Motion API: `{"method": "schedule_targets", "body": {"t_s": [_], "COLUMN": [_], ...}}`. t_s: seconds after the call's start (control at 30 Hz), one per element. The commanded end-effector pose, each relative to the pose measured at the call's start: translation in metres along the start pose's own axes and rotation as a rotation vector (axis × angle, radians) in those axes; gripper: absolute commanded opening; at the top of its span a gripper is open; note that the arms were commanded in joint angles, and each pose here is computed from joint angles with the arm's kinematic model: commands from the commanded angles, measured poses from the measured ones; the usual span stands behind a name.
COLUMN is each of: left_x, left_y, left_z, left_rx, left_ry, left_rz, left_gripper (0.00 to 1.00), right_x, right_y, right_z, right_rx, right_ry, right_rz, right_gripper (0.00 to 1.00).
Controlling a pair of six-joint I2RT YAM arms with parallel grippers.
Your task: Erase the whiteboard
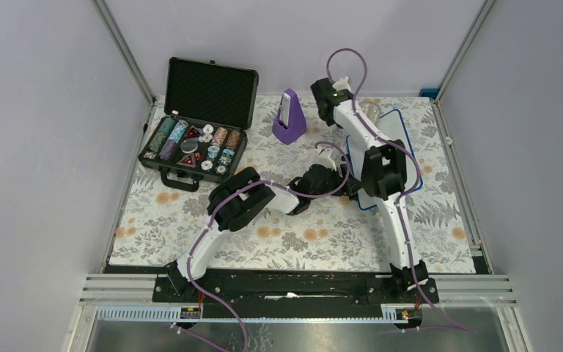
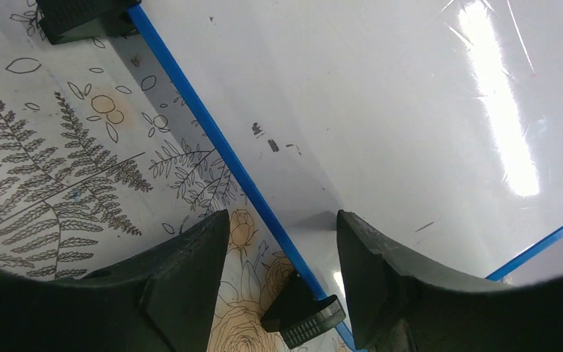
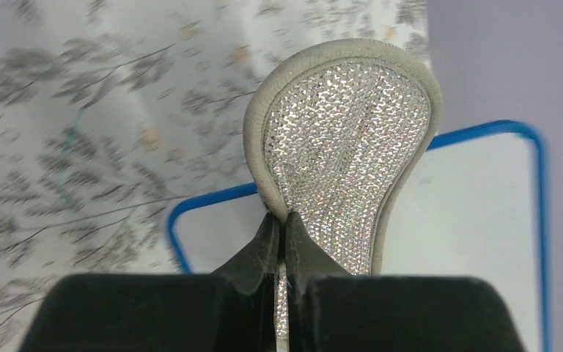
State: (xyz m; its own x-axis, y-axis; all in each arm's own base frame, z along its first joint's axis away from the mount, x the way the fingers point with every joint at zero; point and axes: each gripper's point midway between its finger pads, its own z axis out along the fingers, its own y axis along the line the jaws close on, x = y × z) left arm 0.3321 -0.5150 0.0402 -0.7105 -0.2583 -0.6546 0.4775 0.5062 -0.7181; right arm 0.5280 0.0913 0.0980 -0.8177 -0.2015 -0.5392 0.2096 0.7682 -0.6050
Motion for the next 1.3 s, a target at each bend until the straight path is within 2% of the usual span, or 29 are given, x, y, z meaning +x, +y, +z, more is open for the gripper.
{"method": "schedule_targets", "body": {"t_s": [0.0,0.3,0.4,0.57,0.67,0.8,0.9,1.0,1.13,1.27], "left_x": [0.059,0.089,0.090,0.077,0.060,0.019,-0.014,-0.041,-0.070,-0.097], "left_y": [0.049,0.028,0.016,0.003,-0.003,-0.033,-0.051,-0.053,-0.044,-0.037], "left_z": [-0.008,-0.017,-0.018,-0.021,-0.026,-0.039,-0.058,-0.079,-0.125,-0.192], "left_rx": [-0.131,-0.086,-0.057,-0.046,-0.049,-0.022,-0.001,-0.018,-0.038,-0.064], "left_ry": [0.168,0.214,0.217,0.182,0.156,0.093,0.034,-0.002,-0.039,-0.098], "left_rz": [-0.004,-0.003,0.008,0.061,0.114,0.204,0.247,0.259,0.212,0.187], "left_gripper": [0.61,0.56,0.56,0.57,0.62,0.74,0.83,0.88,0.92,0.96], "right_x": [-0.053,-0.037,-0.036,-0.020,-0.001,0.026,0.052,0.075,0.091,0.114], "right_y": [-0.114,-0.172,-0.181,-0.178,-0.167,-0.163,-0.161,-0.163,-0.153,-0.123], "right_z": [-0.049,-0.064,-0.070,-0.091,-0.107,-0.131,-0.145,-0.157,-0.172,-0.178], "right_rx": [0.109,0.254,0.234,0.095,-0.018,-0.141,-0.257,-0.338,-0.468,-0.607], "right_ry": [-0.121,-0.108,-0.105,-0.050,-0.053,-0.134,-0.166,-0.192,-0.199,-0.156], "right_rz": [0.237,0.266,0.301,0.378,0.371,0.383,0.405,0.408,0.385,0.354], "right_gripper": [0.00,0.00,0.00,0.00,0.00,0.00,0.00,0.00,0.00,0.00]}}
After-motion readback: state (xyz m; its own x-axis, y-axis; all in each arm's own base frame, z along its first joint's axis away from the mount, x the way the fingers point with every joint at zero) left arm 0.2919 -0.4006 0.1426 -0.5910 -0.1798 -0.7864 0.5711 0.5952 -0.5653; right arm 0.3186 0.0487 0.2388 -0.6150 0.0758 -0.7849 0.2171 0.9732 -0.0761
